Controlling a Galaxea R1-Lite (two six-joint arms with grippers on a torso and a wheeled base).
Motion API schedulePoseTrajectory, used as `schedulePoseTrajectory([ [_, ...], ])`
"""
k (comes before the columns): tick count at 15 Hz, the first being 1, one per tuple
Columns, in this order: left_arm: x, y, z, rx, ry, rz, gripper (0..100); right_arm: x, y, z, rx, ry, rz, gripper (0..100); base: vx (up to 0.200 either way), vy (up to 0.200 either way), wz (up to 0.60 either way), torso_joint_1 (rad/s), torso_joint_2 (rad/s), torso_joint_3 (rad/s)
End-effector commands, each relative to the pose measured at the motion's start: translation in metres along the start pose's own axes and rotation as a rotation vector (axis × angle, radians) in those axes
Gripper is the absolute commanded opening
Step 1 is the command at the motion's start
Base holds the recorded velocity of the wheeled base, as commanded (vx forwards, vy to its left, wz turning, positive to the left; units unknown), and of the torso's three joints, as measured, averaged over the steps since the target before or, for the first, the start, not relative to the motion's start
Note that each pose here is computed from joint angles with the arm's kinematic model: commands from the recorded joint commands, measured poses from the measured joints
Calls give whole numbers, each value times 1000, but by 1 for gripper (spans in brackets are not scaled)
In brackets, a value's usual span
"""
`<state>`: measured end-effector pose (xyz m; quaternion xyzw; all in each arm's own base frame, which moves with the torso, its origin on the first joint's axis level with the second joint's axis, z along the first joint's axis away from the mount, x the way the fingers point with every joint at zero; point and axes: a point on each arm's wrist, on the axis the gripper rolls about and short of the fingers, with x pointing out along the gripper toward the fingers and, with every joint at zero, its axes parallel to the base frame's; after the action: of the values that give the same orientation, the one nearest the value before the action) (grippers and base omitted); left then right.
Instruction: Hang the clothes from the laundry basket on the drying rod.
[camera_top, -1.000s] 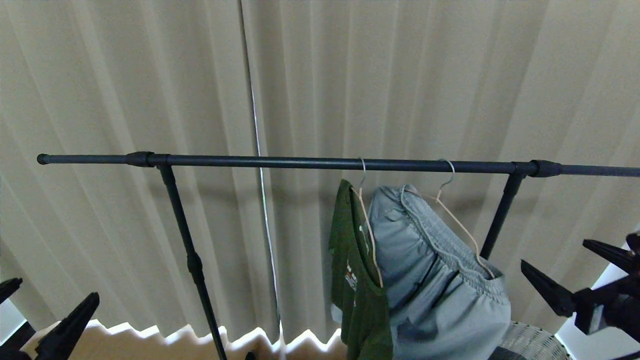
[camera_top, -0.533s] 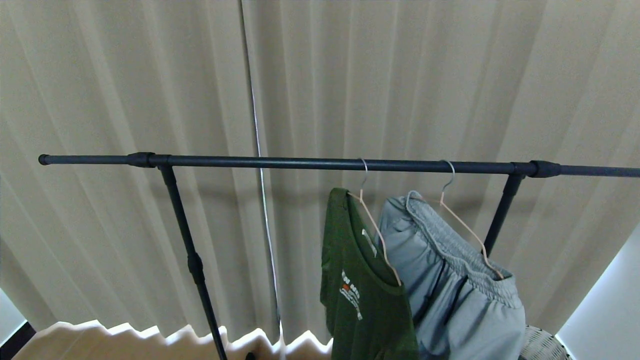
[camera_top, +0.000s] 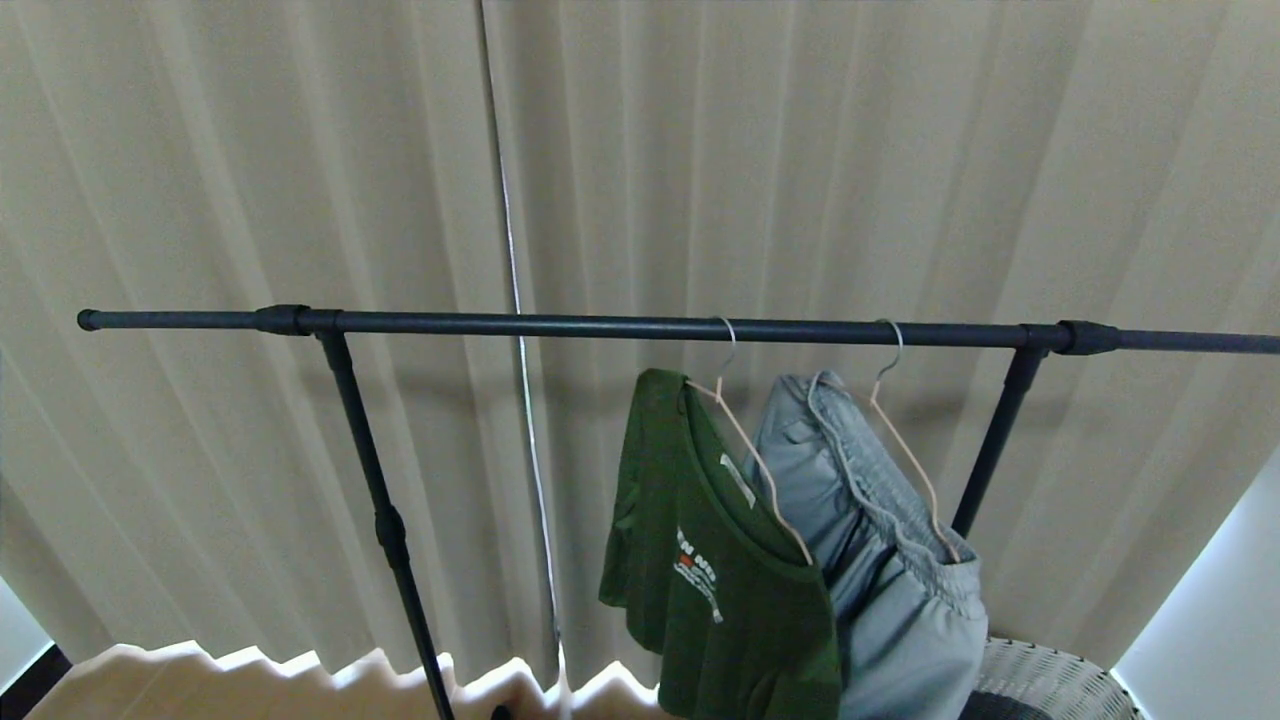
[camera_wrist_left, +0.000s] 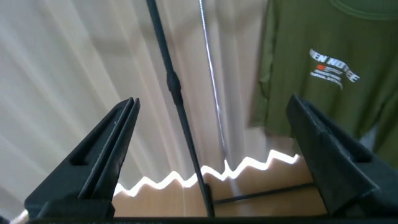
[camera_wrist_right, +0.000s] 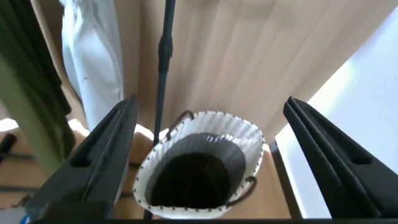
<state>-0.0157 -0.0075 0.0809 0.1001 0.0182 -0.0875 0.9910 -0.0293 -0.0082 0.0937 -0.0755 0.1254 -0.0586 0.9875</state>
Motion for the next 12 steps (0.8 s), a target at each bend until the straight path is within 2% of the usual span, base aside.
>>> schedulePoseTrajectory([
  [1, 0, 1, 0, 2, -6, -58, 100, -1, 0, -1, 7, -15, -3, 100, 0, 0, 0, 0, 0, 0],
  [3, -1, 1, 0, -3, -16, -89, 100, 0, 0, -2, 18, -15, 2, 100, 0, 0, 0, 0, 0, 0],
  [6, -8, 0, -2, -43, -99, -55, 100, 3, 3, -5, 122, -25, 53, 100, 0, 0, 0, 0, 0, 0],
  [7, -8, 1, -2, -50, -92, -5, 100, 8, 5, -8, 159, -62, 92, 100, 0, 0, 0, 0, 0, 0],
  [9, -8, 2, -3, -76, -86, 30, 100, 14, 7, -10, 162, -126, 123, 100, 0, 0, 0, 0, 0, 0],
  [12, -8, 2, -3, -96, -87, 24, 100, 14, 8, -11, 147, -124, 140, 100, 0, 0, 0, 0, 0, 0],
])
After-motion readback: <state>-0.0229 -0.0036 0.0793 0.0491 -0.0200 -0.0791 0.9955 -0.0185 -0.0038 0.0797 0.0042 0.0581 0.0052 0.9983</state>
